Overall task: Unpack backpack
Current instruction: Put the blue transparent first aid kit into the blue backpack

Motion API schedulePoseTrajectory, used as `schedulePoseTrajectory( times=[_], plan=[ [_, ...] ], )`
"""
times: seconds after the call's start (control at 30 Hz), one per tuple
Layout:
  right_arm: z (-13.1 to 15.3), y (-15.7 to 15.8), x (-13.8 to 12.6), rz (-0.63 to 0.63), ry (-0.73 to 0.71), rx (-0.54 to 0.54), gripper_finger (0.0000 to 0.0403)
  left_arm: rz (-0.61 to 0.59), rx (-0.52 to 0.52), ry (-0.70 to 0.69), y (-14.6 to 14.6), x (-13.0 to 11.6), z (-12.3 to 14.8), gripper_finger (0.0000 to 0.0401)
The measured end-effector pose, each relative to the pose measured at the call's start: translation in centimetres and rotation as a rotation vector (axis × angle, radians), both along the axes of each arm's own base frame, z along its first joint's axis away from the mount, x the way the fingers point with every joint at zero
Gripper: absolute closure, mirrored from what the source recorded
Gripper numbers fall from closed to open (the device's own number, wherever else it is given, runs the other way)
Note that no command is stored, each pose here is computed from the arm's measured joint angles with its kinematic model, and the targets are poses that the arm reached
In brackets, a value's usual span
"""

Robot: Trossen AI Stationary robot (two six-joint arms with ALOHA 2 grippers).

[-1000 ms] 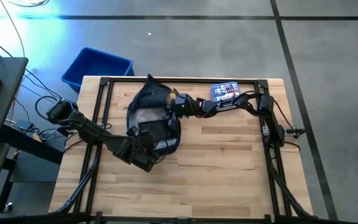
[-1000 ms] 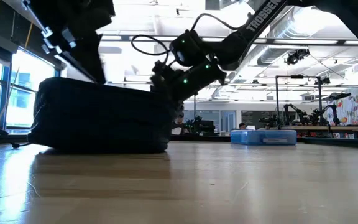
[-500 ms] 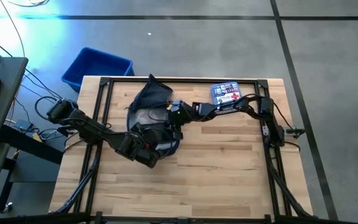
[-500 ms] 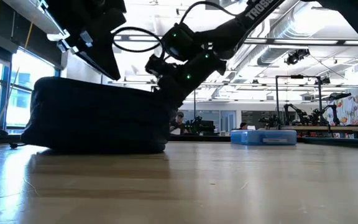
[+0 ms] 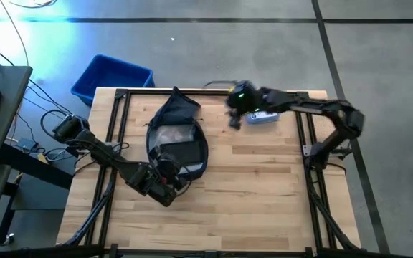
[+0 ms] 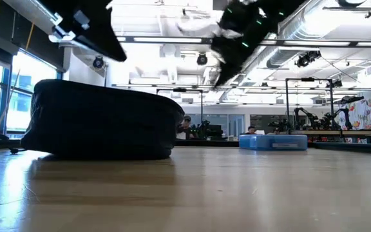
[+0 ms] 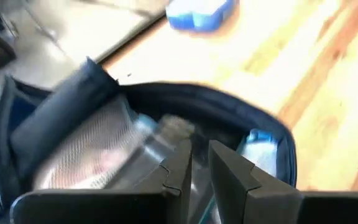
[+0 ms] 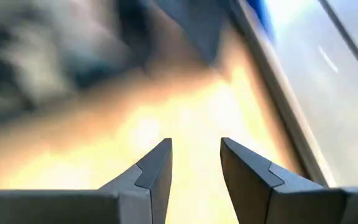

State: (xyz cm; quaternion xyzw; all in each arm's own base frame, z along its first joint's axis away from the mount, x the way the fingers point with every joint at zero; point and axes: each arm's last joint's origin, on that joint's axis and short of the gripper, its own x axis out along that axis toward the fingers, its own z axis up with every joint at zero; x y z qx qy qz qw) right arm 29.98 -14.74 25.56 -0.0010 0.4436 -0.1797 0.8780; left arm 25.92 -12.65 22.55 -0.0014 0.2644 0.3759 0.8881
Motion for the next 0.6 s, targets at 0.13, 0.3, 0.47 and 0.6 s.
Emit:
schedulePoseTrajectory(
  times=[0.13, 0.3, 0.47, 0.6],
  plan=[
    [-2.8, -2.5, -5.9, -0.311, 0.12, 0.047, 0.0284, 0.026, 0.015, -0.04, 0.3, 0.4, 0.2, 0.0366],
    [-8.2, -4.5, -10.9, -0.514, 0.196, 0.053, 0.0284, -0.01, -0.052, -0.03, 1.3, 2.2, 0.1, 0.0382],
    [-10.3, -4.2, -12.0, -0.509, 0.134, 0.086, 0.0284, -0.13, -0.054, -0.034, 2.7, 6.1, -0.6, 0.0397],
    [-10.5, -1.9, -10.3, -0.32, 0.065, 0.24, 0.0284, -0.192, -0.069, -0.01, 4.9, 8.6, -2.1, 0.04]
  ],
)
